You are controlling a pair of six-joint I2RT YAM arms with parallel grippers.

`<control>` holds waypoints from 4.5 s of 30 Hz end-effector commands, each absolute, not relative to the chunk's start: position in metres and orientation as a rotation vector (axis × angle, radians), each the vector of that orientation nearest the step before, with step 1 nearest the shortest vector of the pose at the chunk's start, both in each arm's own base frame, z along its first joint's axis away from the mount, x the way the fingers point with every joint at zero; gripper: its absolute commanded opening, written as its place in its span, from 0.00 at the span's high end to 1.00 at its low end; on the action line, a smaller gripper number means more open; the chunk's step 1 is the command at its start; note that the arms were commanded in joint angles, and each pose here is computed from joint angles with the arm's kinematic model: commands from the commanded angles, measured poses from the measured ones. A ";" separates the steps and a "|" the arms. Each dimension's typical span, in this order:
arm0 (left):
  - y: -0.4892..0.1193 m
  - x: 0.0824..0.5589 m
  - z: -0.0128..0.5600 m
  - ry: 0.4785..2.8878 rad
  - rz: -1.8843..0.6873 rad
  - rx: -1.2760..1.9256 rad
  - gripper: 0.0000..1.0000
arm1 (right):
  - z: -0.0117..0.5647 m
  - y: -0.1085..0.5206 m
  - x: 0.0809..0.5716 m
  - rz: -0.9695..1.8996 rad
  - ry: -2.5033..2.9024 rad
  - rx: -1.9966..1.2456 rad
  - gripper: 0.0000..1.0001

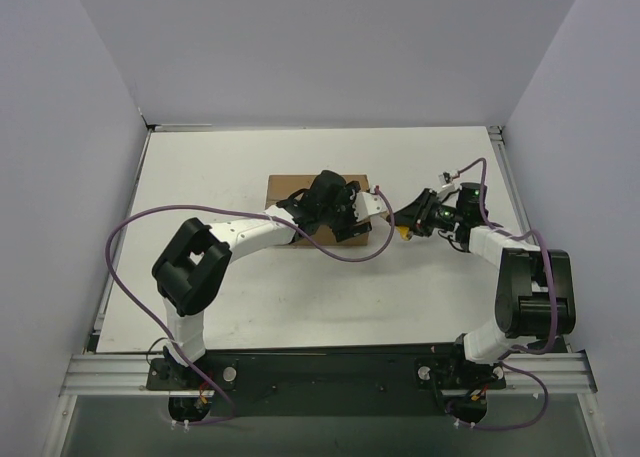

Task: Unpack the express box

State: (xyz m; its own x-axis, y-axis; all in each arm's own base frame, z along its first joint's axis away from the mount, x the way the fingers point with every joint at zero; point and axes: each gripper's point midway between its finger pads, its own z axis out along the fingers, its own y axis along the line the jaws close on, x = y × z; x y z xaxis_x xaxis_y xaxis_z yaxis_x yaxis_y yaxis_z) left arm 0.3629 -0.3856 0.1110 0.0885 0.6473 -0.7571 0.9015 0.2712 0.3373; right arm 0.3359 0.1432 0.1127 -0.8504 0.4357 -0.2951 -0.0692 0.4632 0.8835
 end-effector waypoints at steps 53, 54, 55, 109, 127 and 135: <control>-0.207 0.568 0.212 1.943 -0.484 0.694 0.37 | 0.179 0.098 0.234 0.478 2.398 -0.714 1.00; -0.207 0.576 0.186 1.982 -0.507 0.708 0.37 | 0.173 0.104 0.234 0.478 2.398 -0.767 1.00; -0.210 0.574 0.178 1.999 -0.537 0.743 0.37 | 0.170 0.108 0.235 0.477 2.396 -0.798 1.00; -0.218 0.214 0.074 1.802 -0.808 1.828 0.65 | 0.198 0.072 0.306 0.077 2.387 -0.529 1.00; -0.378 0.274 0.282 1.402 -1.176 1.350 0.25 | 0.226 0.075 0.267 0.415 2.244 -0.682 1.00; -0.349 0.303 0.329 1.396 -1.247 1.335 0.17 | 0.250 0.135 0.267 0.715 1.989 -1.187 1.00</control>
State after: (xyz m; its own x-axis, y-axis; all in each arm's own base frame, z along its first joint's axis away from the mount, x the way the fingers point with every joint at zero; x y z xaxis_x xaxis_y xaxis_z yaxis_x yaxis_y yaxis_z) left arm 0.3143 -0.3421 0.3043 -0.0638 0.2128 -0.9750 0.9969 0.0591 -0.0524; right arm 0.2713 0.0950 0.2310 -0.5301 -0.4274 -0.7323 -0.7164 0.6877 0.1173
